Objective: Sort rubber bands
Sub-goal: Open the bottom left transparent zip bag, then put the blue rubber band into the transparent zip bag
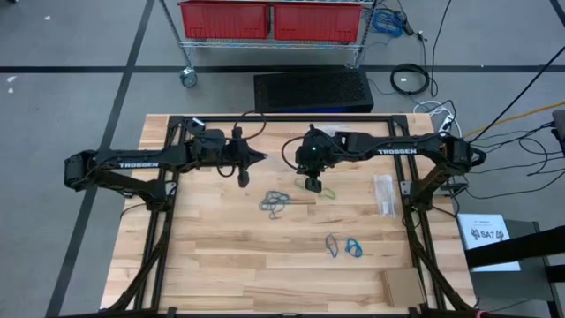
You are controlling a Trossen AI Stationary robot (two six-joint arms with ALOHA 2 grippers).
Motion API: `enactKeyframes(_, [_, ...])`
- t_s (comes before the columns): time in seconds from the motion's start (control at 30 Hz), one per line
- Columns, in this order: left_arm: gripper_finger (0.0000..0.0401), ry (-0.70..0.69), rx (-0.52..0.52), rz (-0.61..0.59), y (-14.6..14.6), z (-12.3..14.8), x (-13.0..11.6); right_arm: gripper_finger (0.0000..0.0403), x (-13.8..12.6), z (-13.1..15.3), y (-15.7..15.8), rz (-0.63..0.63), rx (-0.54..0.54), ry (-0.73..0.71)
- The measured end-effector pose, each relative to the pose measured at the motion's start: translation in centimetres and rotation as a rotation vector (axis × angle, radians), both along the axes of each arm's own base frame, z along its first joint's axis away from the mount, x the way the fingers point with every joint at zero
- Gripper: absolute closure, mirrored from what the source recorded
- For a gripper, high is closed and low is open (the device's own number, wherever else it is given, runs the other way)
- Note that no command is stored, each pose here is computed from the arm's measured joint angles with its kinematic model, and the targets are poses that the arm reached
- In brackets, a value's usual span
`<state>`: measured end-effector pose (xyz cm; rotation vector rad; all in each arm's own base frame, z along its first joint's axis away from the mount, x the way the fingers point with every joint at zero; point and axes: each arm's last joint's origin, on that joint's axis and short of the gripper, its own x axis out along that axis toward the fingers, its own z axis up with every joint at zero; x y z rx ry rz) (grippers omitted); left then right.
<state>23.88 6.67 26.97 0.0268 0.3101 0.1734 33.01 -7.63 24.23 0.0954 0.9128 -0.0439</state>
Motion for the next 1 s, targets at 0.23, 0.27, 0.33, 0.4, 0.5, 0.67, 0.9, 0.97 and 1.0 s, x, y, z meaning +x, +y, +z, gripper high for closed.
enactKeyframes(0.23, [0.0401, 0.003, 0.002, 0.018, 0.2, -0.2, 0.0, 0.0328, -1.2, 0.8, 0.3, -0.027, 0.013, 0.022])
enactKeyframes(0.27, [0.0401, 0.018, -0.003, 0.017, 0.2, -0.5, 0.0, 0.0318, -1.5, 1.6, 0.3, -0.034, -0.002, -0.002])
enactKeyframes(0.33, [0.0401, 0.031, -0.008, 0.015, 0.1, -0.7, 0.0, 0.0296, -2.2, 3.0, 0.4, -0.053, -0.036, -0.041])
enactKeyframes(0.4, [0.0401, 0.019, -0.004, 0.016, 0.2, -0.5, 0.0, 0.0277, -2.6, 3.9, 0.4, -0.065, -0.057, -0.073])
enactKeyframes(0.5, [0.0401, 0.026, -0.006, 0.014, 0.1, -0.6, 0.0, 0.0261, -2.9, 5.3, 0.5, -0.068, -0.076, -0.161])
enactKeyframes(0.67, [0.0401, 0.028, 0.000, 0.009, 0.1, -0.6, 0.0, 0.0282, -2.5, 6.2, 0.7, -0.043, -0.112, -0.255])
enactKeyframes(0.9, [0.0401, 0.041, 0.003, 0.019, 0.5, -0.8, -0.2, 0.0325, -3.5, 6.9, 1.7, -0.016, -0.105, -0.240])
enactKeyframes(0.97, [0.0401, 0.046, 0.012, 0.023, 0.7, -0.8, -0.2, 0.0313, -3.9, 7.5, 2.1, -0.016, -0.094, -0.250])
enactKeyframes(1.0, [0.0401, 0.047, 0.012, 0.026, 0.8, -0.8, -0.2, 0.0303, -4.1, 7.7, 2.3, -0.016, -0.089, -0.257])
